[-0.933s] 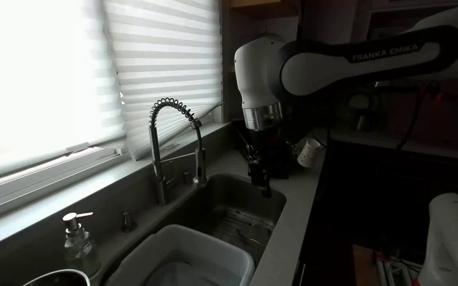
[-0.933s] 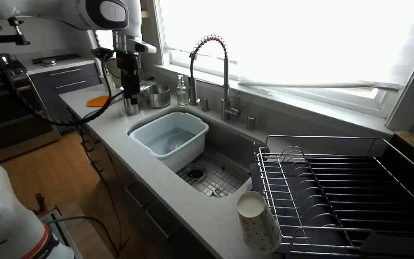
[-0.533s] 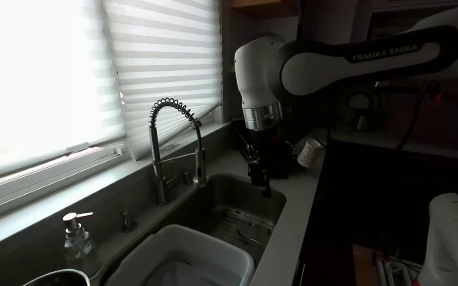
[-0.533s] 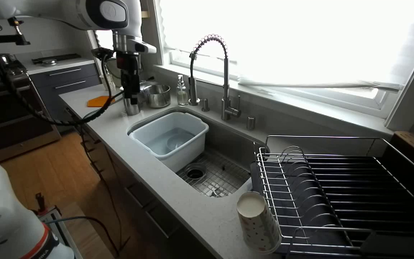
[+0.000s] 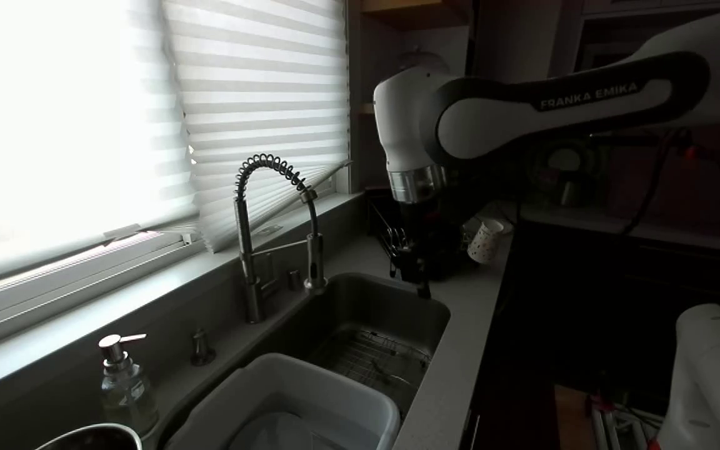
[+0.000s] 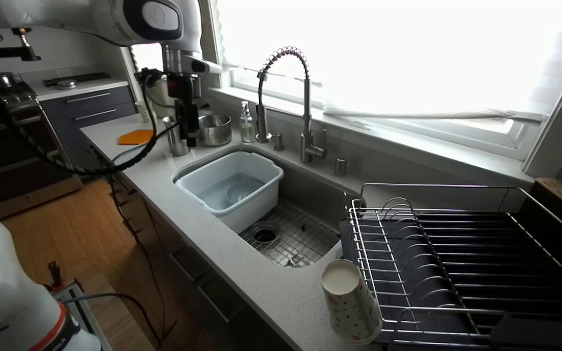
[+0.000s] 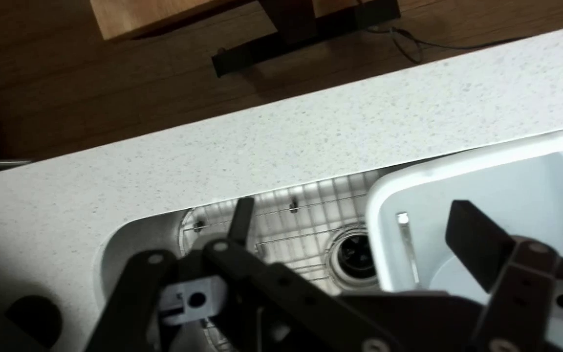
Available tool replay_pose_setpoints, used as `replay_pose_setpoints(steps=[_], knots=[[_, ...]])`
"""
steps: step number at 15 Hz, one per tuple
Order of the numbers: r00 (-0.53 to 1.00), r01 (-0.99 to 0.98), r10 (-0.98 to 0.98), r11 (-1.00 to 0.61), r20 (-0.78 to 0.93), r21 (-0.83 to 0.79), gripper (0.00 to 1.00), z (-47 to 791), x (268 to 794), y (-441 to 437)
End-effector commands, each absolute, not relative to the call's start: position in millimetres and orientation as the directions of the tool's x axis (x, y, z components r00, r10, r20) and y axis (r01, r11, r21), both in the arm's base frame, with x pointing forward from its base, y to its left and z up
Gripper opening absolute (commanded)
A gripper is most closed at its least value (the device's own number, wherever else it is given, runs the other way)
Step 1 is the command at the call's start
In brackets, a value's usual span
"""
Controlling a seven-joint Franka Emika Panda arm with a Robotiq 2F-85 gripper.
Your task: Place the coffee cup upright
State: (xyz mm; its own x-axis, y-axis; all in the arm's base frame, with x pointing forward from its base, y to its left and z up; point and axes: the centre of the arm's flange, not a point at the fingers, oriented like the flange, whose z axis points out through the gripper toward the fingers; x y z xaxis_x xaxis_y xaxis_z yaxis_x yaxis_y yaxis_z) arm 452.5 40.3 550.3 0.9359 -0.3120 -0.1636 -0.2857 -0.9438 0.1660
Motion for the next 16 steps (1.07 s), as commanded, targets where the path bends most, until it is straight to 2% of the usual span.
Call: replay_pose_setpoints(steps=[1,4,7,11,12,16], knots=[[0.899,-0.379,-0.424,-0.879,-0.111,0.291,1.0,551,440,-22],[0.868,-0.456,-0.496,-0.792,0.007,0.406,1.0,557,427,-90],[0.842,-0.522,-0.523,-0.726,0.134,0.447,1.0,572,413,-145],[0.792,-0.608,-0.558,-0.677,0.249,0.415,1.0,573,388,-202],[0.813,-0.574,-0.55,-0.701,0.192,0.423,1.0,585,408,-188],[0.798,-0.598,-0.56,-0.69,0.223,0.408,1.0,582,396,-204]])
